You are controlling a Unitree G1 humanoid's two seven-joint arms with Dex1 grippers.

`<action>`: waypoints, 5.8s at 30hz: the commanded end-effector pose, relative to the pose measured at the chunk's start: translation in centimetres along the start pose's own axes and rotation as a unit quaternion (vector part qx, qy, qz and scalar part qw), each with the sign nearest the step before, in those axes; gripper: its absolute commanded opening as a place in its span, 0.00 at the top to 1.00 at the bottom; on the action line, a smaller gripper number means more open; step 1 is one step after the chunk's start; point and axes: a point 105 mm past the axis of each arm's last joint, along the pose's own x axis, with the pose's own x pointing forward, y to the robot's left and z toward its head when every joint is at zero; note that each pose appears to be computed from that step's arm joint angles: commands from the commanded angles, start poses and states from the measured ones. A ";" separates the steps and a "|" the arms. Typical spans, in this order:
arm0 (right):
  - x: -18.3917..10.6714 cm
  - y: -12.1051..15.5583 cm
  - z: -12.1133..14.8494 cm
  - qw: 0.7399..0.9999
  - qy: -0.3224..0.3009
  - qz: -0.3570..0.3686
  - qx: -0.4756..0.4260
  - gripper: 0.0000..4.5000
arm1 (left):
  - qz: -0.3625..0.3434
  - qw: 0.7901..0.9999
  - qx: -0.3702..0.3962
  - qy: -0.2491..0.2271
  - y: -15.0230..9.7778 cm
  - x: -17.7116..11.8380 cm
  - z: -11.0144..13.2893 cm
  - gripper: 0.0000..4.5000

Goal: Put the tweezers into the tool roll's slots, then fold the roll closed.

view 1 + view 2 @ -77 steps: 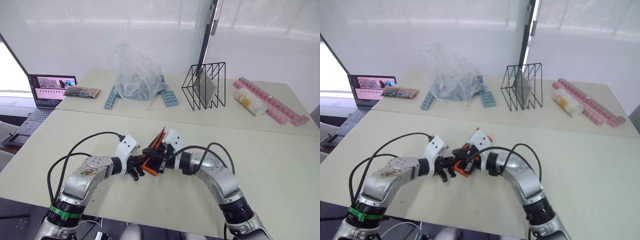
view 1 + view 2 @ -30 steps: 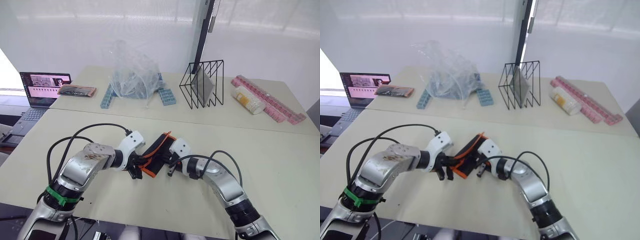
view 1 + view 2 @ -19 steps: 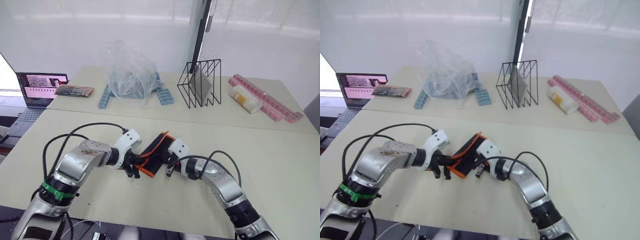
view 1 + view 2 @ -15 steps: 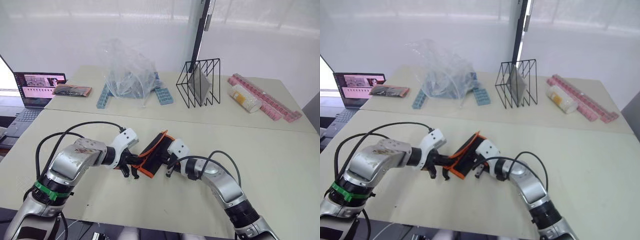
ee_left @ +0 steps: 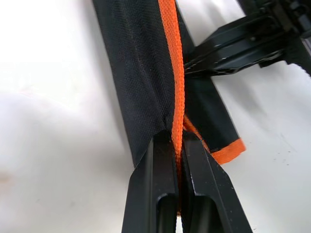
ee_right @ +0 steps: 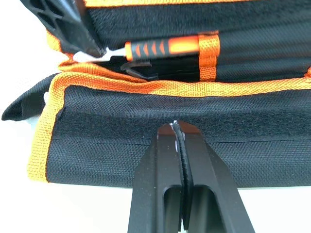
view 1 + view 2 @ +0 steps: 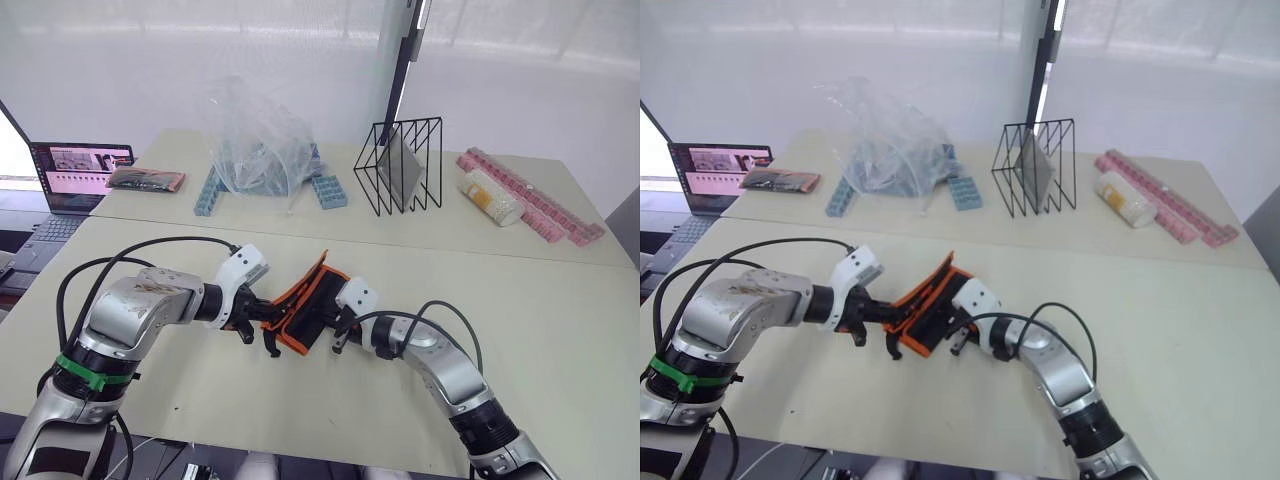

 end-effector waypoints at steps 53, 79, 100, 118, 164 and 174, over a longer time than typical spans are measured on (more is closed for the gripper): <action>-1.7 -0.4 -0.4 0.999 -0.014 0.015 0.050 1.00 | 0.118 0.982 0.085 0.124 0.4 3.8 -3.3 0.99; 0.5 -2.1 1.5 0.999 0.022 -0.030 0.000 1.00 | 0.101 0.980 0.102 0.136 -0.4 4.9 -4.1 0.99; 1.3 -1.8 -0.8 0.998 0.049 -0.040 0.028 1.00 | -0.020 0.996 0.071 -0.060 -0.1 -2.0 0.0 0.21; 1.1 -1.4 -1.4 0.997 0.058 -0.037 0.031 1.00 | -0.116 0.978 0.087 -0.150 -0.3 0.2 0.9 1.00; 0.7 -0.4 -1.0 0.998 0.029 -0.037 0.041 1.00 | -0.052 0.992 0.112 -0.034 1.6 5.2 -6.2 1.00; 1.6 0.2 -0.2 1.000 0.008 -0.021 0.007 1.00 | -0.050 0.992 0.116 -0.026 1.9 5.2 -6.3 1.00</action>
